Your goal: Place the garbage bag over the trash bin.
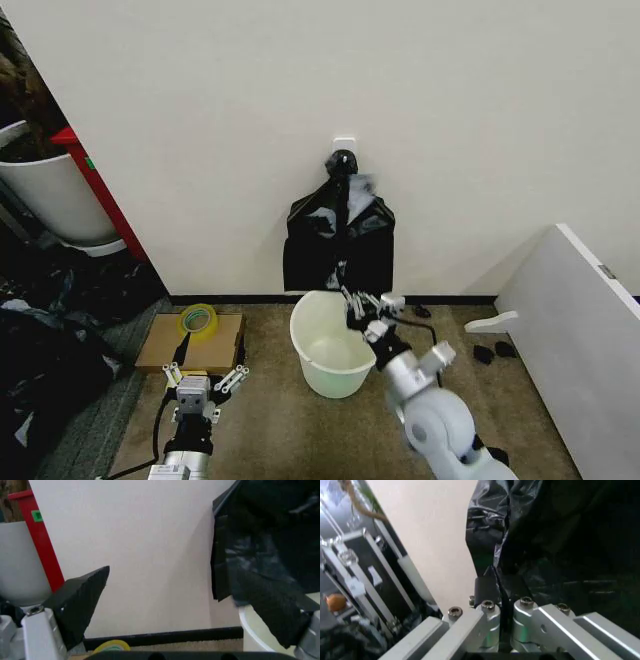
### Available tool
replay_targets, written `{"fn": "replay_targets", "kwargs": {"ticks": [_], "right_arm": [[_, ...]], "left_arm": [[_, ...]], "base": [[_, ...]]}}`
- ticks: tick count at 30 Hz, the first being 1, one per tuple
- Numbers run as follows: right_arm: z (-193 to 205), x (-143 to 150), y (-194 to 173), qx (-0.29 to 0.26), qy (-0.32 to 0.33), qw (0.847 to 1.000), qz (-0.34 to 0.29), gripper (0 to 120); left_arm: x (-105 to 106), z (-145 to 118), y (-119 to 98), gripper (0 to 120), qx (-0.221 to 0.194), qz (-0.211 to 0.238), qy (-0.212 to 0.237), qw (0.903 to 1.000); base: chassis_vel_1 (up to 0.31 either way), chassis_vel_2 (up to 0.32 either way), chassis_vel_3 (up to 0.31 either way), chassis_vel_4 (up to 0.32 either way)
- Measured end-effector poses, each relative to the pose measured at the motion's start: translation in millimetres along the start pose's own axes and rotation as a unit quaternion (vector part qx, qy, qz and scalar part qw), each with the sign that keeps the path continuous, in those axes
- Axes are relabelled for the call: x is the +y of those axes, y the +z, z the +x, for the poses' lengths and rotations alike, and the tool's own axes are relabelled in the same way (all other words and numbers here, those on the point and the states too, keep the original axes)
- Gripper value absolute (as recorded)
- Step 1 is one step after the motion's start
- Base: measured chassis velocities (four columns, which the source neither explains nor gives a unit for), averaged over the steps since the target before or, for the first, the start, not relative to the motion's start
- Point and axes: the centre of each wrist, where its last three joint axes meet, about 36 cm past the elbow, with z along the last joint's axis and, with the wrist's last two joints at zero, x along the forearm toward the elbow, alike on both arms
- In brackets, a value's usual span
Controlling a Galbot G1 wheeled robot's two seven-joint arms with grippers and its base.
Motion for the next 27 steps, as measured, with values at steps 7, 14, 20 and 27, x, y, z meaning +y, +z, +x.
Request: {"fn": "replay_targets", "kwargs": {"ticks": [7, 14, 20, 27], "right_arm": [[30.3, 6.4, 6.9, 0.017, -0.013, 0.998, 0.054, 0], [51.9, 9.8, 14.0, 0.029, -0.029, 0.995, 0.094, 0], [69.1, 11.9, 19.7, 0.041, -0.047, 0.991, 0.122, 0], [84.7, 17.2, 30.7, 0.050, -0.058, 0.987, 0.139, 0]], "left_arm": [[0.8, -3.7, 1.0, 99, -0.003, 0.004, -0.001, 1.0000], [0.9, -5.7, 3.6, 99, -0.003, 0.004, 0.000, 1.0000], [0.9, -6.4, 4.8, 99, -0.004, 0.006, -0.001, 1.0000], [1.6, -7.1, 4.8, 99, -0.005, 0.008, -0.002, 1.0000]], "base": [[0.000, 0.000, 0.000, 0.000], [0.000, 0.000, 0.000, 0.000], [0.000, 0.000, 0.000, 0.000], [0.000, 0.000, 0.000, 0.000]]}}
